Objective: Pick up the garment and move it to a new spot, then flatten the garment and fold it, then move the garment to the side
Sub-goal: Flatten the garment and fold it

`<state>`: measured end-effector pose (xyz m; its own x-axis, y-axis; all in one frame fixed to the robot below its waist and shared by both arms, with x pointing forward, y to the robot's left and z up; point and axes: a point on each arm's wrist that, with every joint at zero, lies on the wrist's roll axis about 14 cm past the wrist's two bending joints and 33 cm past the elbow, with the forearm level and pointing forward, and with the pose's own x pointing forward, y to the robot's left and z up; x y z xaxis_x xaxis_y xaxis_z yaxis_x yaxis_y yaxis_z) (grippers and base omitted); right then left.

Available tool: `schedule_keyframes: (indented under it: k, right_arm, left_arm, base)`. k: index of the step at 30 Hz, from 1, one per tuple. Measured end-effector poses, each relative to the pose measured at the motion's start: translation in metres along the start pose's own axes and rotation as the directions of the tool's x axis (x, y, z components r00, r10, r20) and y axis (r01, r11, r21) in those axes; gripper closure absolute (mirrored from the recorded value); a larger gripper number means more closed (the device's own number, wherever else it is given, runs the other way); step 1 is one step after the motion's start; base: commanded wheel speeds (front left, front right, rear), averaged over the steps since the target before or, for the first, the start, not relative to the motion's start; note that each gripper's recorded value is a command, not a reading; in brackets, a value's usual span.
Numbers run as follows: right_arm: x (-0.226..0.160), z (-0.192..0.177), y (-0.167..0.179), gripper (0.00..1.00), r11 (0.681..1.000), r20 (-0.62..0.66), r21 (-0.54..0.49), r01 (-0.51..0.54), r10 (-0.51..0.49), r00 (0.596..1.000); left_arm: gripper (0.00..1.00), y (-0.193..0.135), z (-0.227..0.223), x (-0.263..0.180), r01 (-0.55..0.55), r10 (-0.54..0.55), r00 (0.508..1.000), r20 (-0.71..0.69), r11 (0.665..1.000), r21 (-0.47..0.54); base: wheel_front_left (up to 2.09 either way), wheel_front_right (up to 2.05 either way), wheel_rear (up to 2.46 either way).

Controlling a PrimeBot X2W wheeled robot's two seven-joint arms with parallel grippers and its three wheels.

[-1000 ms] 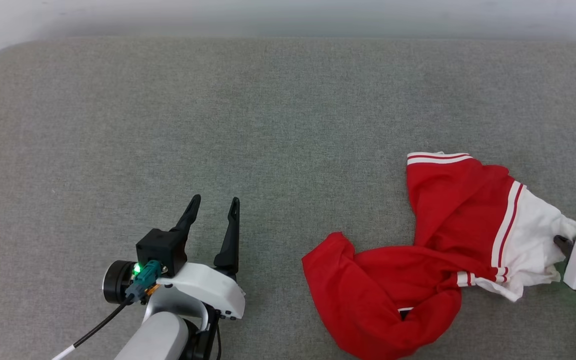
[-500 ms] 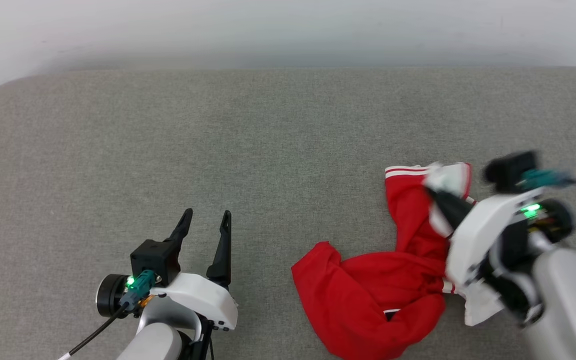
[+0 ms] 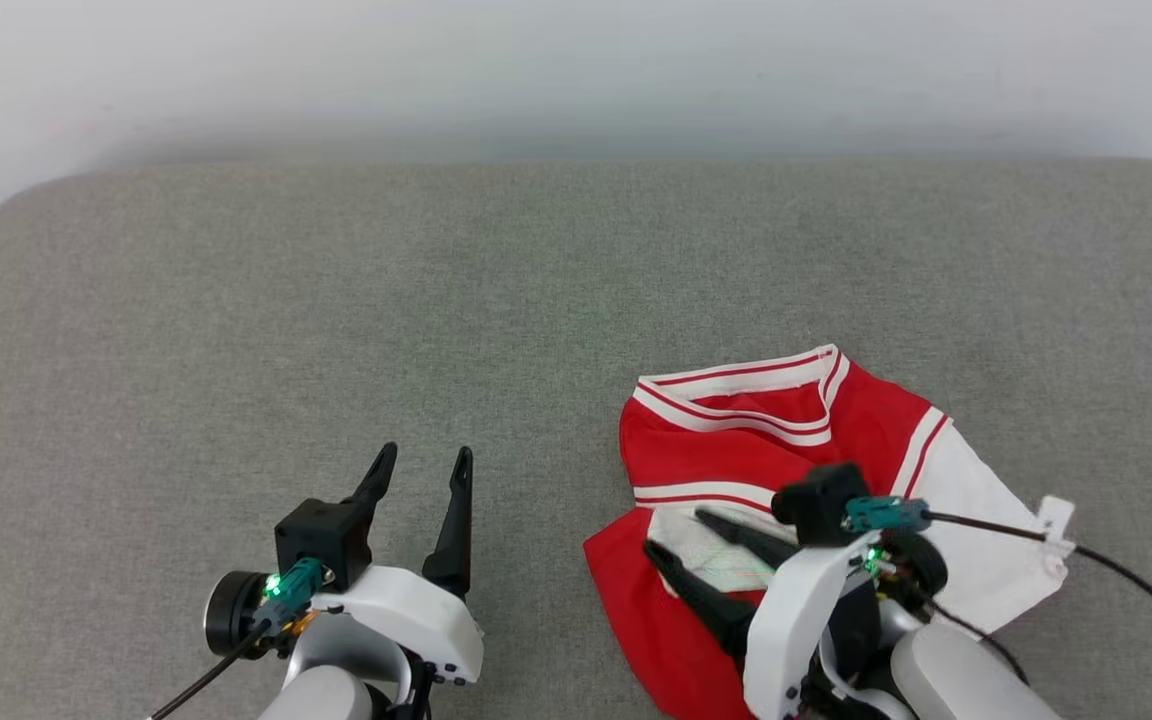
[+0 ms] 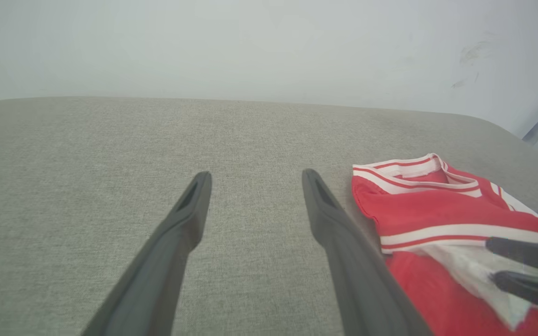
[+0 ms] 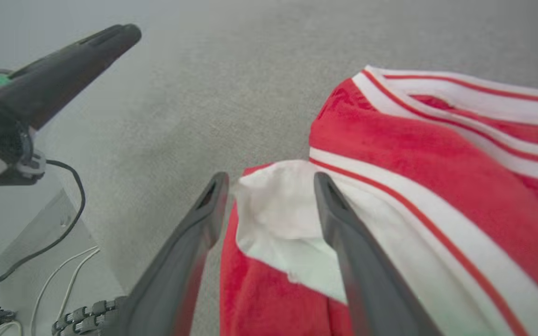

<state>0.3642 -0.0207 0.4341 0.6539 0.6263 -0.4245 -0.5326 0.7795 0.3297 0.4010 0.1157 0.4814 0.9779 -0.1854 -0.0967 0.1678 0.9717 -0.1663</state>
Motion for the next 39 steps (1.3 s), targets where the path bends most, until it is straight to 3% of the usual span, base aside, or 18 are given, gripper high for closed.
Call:
schedule_keyframes:
  k: [5, 8, 15, 19, 22, 26, 30, 35, 39]
  right_arm:
    - [-0.016, 0.058, -0.004, 0.0, 0.988, 0.26, -0.146, 0.043, -0.003, 0.965]
    - [-0.036, 0.087, -0.024, 0.0, 0.966, 0.387, -0.212, 0.151, -0.059, 0.92]
    - [-0.103, 0.109, -0.081, 0.0, 0.877, 0.563, -0.183, 0.444, -0.276, 0.779]
    - [-0.143, 0.098, -0.105, 0.0, 0.819, 0.59, -0.118, 0.562, -0.397, 0.703]
    - [-0.164, 0.084, -0.114, 0.0, 0.787, 0.58, -0.083, 0.612, -0.461, 0.672]
    - [-0.176, 0.07, -0.111, 0.0, 0.779, 0.565, -0.046, 0.625, -0.496, 0.659]
    - [-0.184, 0.057, -0.106, 0.0, 0.775, 0.547, -0.015, 0.632, -0.522, 0.654]
    - [-0.188, 0.051, -0.101, 0.0, 0.774, 0.535, 0.001, 0.634, -0.536, 0.653]
    - [-0.188, 0.042, -0.103, 0.0, 0.772, 0.507, 0.012, 0.636, -0.553, 0.661]
  left_arm:
    - [0.0, 0.0, 0.001, -0.007, -0.003, 0.003, 1.0, 0.0, 1.0, 0.002]
    - [0.0, 0.0, 0.004, -0.011, -0.002, 0.002, 1.0, 0.007, 1.0, 0.01]
    - [0.0, -0.013, 0.014, -0.017, 0.039, -0.04, 0.999, 0.023, 0.999, 0.031]
    - [0.0, -0.025, 0.017, -0.017, 0.075, -0.076, 0.997, 0.015, 0.996, 0.044]
    - [0.0, -0.039, 0.016, -0.015, 0.124, -0.123, 0.992, -0.014, 0.991, 0.049]
    - [0.0, -0.066, 0.008, -0.012, 0.225, -0.218, 0.971, -0.101, 0.973, 0.057]
    - [0.0, -0.099, -0.008, -0.013, 0.34, -0.325, 0.916, -0.233, 0.94, 0.026]
    - [0.0, -0.123, -0.04, -0.022, 0.437, -0.398, 0.806, -0.438, 0.899, -0.014]
    - [0.0, -0.123, -0.061, -0.026, 0.45, -0.385, 0.733, -0.561, 0.893, -0.025]
  base:
    - [0.0, 0.0, 0.0]
    - [0.0, 0.0, 0.0]
    - [0.0, 0.0, 0.0]
    - [0.0, 0.0, 0.0]
    - [0.0, 0.0, 0.0]
    - [0.0, 0.0, 0.0]
    - [0.0, 0.0, 0.0]
    - [0.0, 0.0, 0.0]
    - [0.0, 0.0, 0.0]
